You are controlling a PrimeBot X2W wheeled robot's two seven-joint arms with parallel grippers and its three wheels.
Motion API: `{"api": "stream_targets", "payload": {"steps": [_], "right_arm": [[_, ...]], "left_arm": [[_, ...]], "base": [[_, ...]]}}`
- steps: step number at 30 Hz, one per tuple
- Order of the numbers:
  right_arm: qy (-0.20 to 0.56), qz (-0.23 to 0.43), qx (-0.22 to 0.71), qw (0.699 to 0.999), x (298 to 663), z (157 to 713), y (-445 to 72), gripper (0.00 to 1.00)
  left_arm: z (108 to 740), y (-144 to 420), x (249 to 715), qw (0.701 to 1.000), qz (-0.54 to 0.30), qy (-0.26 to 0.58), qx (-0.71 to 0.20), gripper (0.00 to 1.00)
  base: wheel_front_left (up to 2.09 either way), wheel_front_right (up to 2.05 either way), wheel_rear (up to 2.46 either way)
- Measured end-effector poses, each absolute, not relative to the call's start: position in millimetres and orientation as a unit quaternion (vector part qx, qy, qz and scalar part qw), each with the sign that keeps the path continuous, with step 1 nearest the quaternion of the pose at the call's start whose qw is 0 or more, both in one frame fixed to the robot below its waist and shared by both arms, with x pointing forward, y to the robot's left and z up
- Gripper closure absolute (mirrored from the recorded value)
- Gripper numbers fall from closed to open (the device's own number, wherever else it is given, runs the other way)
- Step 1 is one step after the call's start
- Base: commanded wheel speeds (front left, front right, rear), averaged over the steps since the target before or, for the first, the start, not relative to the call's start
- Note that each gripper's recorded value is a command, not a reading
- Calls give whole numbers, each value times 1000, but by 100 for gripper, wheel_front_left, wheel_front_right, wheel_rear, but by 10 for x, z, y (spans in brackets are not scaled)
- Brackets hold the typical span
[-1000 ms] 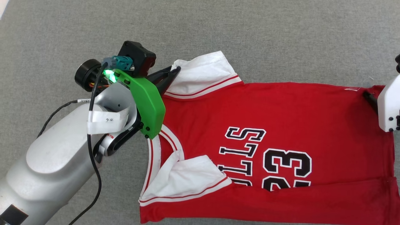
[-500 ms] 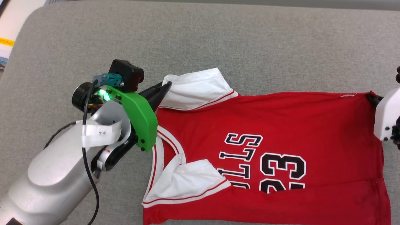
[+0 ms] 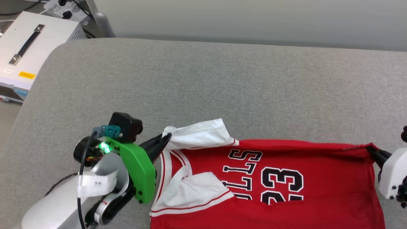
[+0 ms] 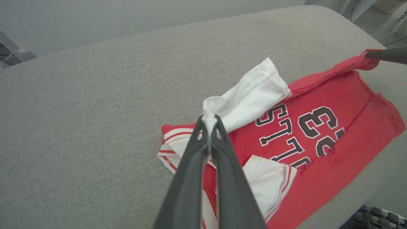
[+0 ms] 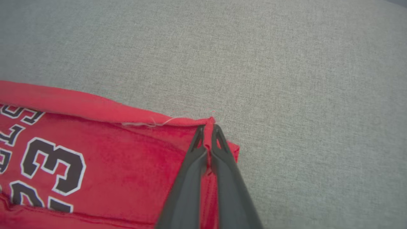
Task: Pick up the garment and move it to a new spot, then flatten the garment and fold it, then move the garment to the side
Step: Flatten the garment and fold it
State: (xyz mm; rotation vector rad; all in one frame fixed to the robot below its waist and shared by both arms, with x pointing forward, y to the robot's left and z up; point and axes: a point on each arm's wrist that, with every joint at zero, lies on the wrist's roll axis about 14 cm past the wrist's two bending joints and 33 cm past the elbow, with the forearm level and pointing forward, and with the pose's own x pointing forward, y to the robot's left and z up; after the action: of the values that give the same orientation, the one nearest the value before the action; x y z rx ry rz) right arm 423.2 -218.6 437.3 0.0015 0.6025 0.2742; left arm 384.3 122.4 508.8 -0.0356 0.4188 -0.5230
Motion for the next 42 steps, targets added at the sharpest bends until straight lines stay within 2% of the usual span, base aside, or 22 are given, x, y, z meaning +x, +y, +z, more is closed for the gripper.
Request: {"api": "stream_targets", "payload": {"steps": [4, 11, 22, 23, 24, 25, 33, 39, 42], "right_arm": [[287, 162, 4, 944, 4031, 4397, -2073, 100], [333, 174, -23, 926, 3690, 4175, -2169, 100], [379, 189, -48, 905, 3525, 3998, -2231, 100], [383, 190, -49, 903, 3513, 3982, -2231, 88], [385, 191, -50, 901, 3504, 3968, -2227, 0], [388, 191, -49, 900, 3495, 3953, -2229, 0], [377, 197, -30, 904, 3490, 4022, -2161, 0], [334, 197, -13, 922, 3569, 4338, -2124, 0], [316, 180, 8, 932, 3604, 4495, -2191, 0]], "left_arm": [[4983, 1240, 3604, 939, -251, 231, -41, 100], [4620, 1224, 3179, 920, -252, 296, -58, 100], [4204, 1259, 2942, 901, -246, 354, -46, 100], [4179, 1253, 2933, 900, -245, 356, -45, 100], [4145, 1258, 2920, 899, -244, 360, -42, 77], [4102, 1264, 2897, 898, -243, 366, -37, 0], [4051, 1279, 2886, 901, -239, 361, -28, 0], [4412, 1245, 3043, 928, -235, 285, -53, 0], [4626, 1399, 3136, 945, -211, 245, -49, 0]], "base": [[0, 0, 0], [0, 0, 0], [0, 0, 0], [0, 0, 0], [0, 0, 0], [0, 0, 0], [0, 0, 0], [0, 0, 0], [0, 0, 0]]}}
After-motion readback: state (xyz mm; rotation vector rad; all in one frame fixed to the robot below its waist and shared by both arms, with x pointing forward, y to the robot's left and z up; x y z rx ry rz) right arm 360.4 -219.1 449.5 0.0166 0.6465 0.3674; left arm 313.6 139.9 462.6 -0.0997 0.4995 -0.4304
